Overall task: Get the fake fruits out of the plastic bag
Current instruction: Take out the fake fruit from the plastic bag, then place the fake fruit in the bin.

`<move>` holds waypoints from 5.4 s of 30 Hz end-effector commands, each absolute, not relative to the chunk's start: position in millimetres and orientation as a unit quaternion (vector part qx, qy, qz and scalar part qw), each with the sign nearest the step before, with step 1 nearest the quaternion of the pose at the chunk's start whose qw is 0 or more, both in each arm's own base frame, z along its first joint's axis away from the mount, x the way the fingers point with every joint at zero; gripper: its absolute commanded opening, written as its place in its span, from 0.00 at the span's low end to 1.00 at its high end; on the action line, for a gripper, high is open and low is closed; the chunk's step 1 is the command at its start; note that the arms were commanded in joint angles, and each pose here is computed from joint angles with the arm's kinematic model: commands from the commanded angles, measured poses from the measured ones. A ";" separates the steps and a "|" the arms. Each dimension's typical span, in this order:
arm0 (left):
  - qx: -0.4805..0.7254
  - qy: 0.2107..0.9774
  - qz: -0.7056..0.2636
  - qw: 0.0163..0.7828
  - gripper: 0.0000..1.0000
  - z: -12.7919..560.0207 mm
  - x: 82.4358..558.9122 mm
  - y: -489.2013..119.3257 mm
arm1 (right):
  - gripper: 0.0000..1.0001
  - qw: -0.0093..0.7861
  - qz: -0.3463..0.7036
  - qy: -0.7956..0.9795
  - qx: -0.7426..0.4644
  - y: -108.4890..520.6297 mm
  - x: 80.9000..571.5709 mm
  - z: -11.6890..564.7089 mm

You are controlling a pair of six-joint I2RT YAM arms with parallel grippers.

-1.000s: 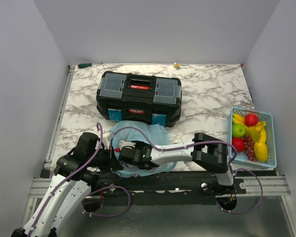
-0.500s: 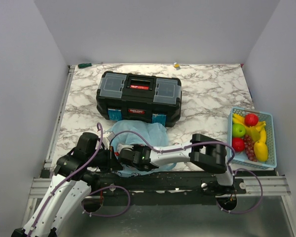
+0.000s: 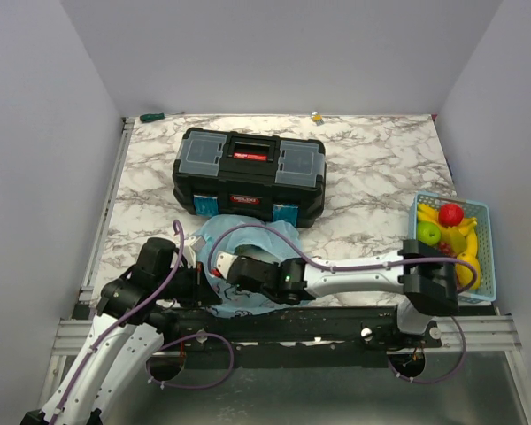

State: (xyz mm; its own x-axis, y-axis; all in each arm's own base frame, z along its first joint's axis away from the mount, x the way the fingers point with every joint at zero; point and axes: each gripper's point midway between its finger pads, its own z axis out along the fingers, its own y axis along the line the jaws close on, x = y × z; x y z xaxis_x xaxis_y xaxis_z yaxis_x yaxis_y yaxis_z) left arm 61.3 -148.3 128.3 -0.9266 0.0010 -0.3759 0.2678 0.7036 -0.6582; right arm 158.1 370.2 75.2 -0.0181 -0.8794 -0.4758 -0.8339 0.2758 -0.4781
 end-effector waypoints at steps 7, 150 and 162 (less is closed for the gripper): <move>0.053 0.909 -0.354 0.211 0.00 133.4 68.3 -139.4 | 0.01 0.367 0.200 0.739 -0.528 395.0 103.0 114.2; 0.001 0.915 -0.317 0.249 0.00 143.4 91.7 -131.3 | 0.01 0.663 0.074 0.728 0.156 136.9 272.2 340.5; 0.003 0.918 -0.313 0.242 0.00 140.5 89.7 -130.4 | 0.01 0.575 0.022 0.710 0.406 1.2 347.3 287.4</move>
